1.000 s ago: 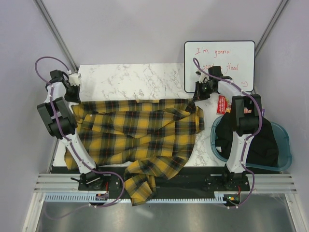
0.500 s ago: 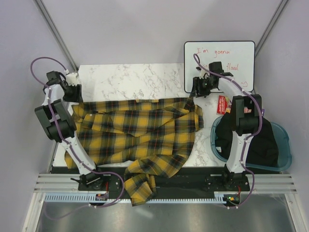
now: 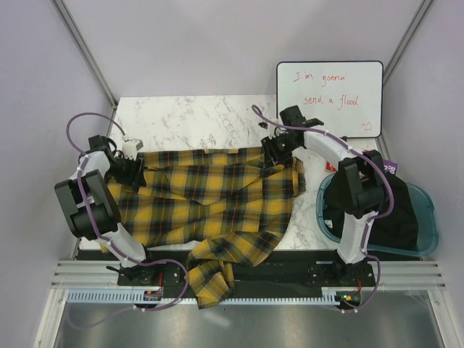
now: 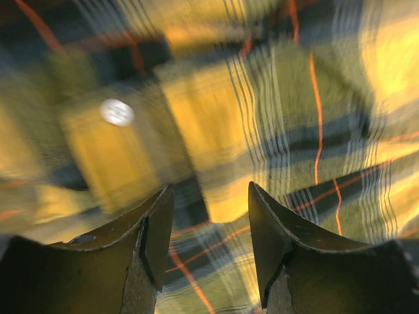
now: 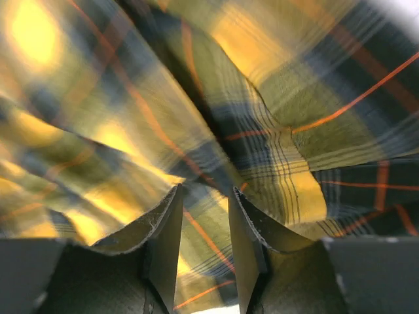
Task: Fold and stack the long sleeve shirts
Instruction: Fold the shirt
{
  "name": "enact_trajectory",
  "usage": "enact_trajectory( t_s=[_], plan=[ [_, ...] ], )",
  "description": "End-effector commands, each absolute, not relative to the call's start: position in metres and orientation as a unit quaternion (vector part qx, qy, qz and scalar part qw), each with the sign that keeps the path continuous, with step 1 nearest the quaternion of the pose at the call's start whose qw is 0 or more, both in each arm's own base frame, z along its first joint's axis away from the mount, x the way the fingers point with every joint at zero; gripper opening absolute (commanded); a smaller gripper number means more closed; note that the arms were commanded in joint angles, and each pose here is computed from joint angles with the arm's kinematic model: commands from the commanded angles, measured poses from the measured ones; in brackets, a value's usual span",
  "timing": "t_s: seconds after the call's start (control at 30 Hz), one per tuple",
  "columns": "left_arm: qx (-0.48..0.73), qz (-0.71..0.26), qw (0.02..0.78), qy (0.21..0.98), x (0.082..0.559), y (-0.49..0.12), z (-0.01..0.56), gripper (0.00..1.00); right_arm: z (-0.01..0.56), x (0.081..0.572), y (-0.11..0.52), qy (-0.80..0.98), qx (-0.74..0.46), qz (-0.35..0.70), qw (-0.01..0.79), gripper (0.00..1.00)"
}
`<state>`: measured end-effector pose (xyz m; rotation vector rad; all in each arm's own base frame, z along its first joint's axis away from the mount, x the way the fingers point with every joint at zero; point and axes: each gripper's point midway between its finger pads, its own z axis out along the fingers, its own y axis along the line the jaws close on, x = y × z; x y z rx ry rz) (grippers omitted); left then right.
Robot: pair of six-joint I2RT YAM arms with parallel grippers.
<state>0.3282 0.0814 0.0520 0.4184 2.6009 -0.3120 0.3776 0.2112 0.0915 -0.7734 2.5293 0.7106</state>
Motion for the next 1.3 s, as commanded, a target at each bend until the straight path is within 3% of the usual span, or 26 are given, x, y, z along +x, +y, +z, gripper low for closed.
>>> enact_trajectory(
  t_s=[0.0,0.3,0.5,0.67,0.8,0.93,1.07,1.27],
  plan=[
    [0.158,-0.124,0.208,0.957,0.318,0.082,0.029,0.55,0.042,0.376,0.188,0.924,-0.279,0.211,0.154,0.40],
    [0.118,-0.130,0.190,0.966,0.351,0.088,0.003,0.53,0.002,0.420,0.157,0.941,-0.261,0.149,0.156,0.40],
    [0.147,-0.152,0.220,0.952,0.383,0.067,0.024,0.56,0.033,0.447,0.156,0.934,-0.267,0.150,0.186,0.41],
    [0.222,-0.202,0.244,0.922,0.353,0.041,0.092,0.70,0.106,0.392,0.178,0.895,-0.322,0.237,0.197,0.53],
    [0.285,-0.226,0.238,0.901,0.297,0.025,0.114,0.72,0.136,0.326,0.187,0.851,-0.407,0.272,0.191,0.58],
    [0.300,-0.238,0.234,0.893,0.249,0.032,0.113,0.73,0.117,0.243,0.191,0.807,-0.513,0.252,0.146,0.62],
    [0.253,-0.280,0.235,0.896,0.223,0.036,0.107,0.73,0.100,0.180,0.217,0.723,-0.642,0.196,0.161,0.62],
    [0.207,-0.283,0.250,0.903,0.212,0.047,0.107,0.74,0.064,0.140,0.250,0.633,-0.741,0.129,0.185,0.61]
  ],
)
